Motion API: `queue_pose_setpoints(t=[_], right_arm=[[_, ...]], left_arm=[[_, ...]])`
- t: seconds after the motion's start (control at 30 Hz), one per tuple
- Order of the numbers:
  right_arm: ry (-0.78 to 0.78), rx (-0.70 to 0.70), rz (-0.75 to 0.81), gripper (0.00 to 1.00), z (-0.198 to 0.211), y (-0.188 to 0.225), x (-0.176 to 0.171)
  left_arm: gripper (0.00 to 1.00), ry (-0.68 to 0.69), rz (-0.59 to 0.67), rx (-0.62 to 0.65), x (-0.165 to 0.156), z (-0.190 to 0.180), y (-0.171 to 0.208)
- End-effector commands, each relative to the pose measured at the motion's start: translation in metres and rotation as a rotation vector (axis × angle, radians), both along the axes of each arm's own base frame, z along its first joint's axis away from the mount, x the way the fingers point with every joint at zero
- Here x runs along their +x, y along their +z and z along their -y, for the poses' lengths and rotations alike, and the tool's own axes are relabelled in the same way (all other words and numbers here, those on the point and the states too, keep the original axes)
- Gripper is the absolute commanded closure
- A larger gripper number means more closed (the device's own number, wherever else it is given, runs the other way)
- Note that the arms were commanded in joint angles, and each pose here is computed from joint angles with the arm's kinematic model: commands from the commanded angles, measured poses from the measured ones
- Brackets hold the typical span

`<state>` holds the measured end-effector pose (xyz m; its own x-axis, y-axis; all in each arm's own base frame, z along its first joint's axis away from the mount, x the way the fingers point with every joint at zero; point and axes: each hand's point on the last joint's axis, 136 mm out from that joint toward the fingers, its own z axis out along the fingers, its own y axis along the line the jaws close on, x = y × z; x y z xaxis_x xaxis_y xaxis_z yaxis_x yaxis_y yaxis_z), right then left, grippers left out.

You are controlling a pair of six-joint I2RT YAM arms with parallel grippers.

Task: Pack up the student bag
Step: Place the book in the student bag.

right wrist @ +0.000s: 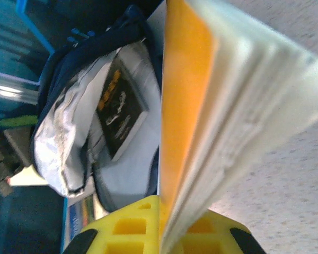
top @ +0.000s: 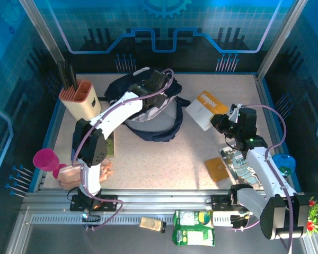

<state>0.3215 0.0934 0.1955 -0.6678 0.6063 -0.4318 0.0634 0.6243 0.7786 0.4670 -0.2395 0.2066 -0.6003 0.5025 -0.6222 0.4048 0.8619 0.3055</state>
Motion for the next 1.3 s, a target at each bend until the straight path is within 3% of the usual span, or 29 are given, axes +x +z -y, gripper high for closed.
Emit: queue_pose_setpoints(t=[0.0, 0.3, 0.5, 0.6, 0.83, 1.13, 1.27], right_arm=[[0.140, 0.120, 0.027, 0.98, -0.043, 0.014, -0.005], [0.225, 0.222, 0.010, 0.98, -0.121, 0.009, 0.033], [0.169, 0.294, -0.003, 0.98, -0.150, -0.008, 0.083], [0.117, 0.297, -0.081, 0.98, -0.161, -0.030, 0.101], [-0.025, 0.215, -0.203, 0.99, -0.181, -0.086, 0.134], [-0.032, 0.165, -0.231, 0.90, -0.231, -0.118, 0.159], [0.024, 0.166, -0.183, 0.73, -0.239, -0.111, 0.162]], left_arm=[[1.00, -0.035, 0.219, -0.214, 0.010, 0.023, 0.088], [1.00, -0.032, 0.277, -0.258, 0.011, 0.023, 0.107], [1.00, -0.023, 0.297, -0.283, 0.012, 0.022, 0.116], [1.00, -0.018, 0.293, -0.300, 0.013, 0.021, 0.117], [1.00, -0.006, 0.273, -0.340, 0.014, 0.018, 0.117], [1.00, -0.041, 0.201, -0.498, 0.012, 0.013, 0.125], [1.00, -0.039, 0.178, -0.524, 0.012, 0.009, 0.120]])
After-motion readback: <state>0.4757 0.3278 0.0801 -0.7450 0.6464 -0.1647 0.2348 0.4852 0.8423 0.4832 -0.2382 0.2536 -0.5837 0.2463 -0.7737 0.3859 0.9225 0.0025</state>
